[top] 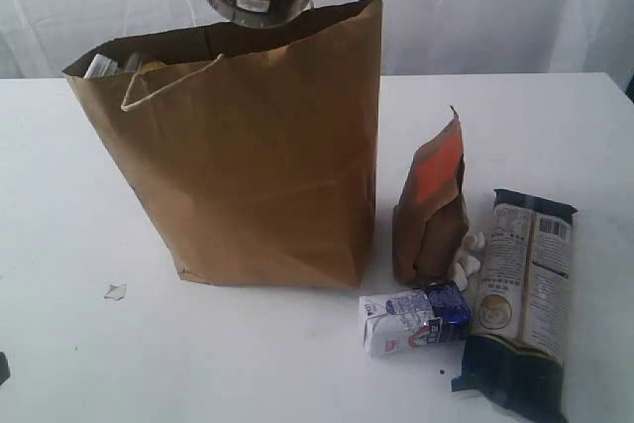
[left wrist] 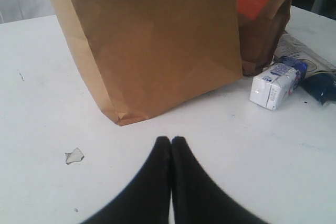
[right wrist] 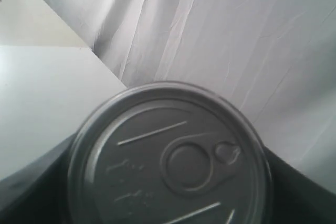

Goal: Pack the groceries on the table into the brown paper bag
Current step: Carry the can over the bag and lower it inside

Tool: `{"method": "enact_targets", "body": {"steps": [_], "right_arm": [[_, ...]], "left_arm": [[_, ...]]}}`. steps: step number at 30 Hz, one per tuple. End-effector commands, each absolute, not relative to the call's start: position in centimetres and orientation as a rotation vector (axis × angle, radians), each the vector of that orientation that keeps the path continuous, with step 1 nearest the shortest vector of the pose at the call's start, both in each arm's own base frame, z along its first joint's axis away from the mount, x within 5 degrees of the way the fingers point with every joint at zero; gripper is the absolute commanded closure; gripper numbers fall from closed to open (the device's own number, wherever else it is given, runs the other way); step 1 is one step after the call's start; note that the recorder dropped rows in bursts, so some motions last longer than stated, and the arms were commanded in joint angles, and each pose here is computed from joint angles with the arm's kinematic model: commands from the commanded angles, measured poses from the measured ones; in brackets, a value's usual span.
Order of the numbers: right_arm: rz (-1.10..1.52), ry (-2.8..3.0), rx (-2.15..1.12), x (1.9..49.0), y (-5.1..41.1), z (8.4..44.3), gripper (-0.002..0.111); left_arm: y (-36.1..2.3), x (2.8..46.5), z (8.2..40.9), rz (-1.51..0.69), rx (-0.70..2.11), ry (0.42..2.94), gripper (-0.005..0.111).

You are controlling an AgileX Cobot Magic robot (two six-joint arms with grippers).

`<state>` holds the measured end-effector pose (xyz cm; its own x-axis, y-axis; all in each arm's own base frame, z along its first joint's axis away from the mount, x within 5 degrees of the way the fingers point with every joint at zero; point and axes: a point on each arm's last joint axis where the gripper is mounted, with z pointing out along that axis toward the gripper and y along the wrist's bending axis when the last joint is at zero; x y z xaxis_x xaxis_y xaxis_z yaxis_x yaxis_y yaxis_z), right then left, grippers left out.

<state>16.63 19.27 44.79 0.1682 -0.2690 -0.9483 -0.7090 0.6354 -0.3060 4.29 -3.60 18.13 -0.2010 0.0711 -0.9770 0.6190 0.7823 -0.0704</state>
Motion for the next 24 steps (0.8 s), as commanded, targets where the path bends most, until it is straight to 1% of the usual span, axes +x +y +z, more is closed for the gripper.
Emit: {"method": "enact_targets", "body": {"steps": [1,5,8,13,24], "right_arm": [[0.369,1.323,-0.863,18.4,20.5,45.6,0.108],[0.361,1.322,-0.861,20.1,21.8,44.9,0.108],[0.37,1.295,-0.858,20.6,22.5,45.0,0.108],[0.356,1.315,-0.884,21.5,23.5,44.0,0.108],[0.304,1.388,-0.908,23.6,24.0,41.9,0.108]], "left_arm": [[-3.6,4.2,18.0,-0.551,0.54,1.726,0.107],[-3.6,4.2,18.0,-0.551,0.54,1.726,0.107],[-3.6,4.2,18.0,-0.551,0.54,1.726,0.107],[-3.6,4.2,18.0,-0.551,0.54,1.726,0.107],[-3.6,4.2,18.0,-0.551,0.54,1.726,0.107]]}}
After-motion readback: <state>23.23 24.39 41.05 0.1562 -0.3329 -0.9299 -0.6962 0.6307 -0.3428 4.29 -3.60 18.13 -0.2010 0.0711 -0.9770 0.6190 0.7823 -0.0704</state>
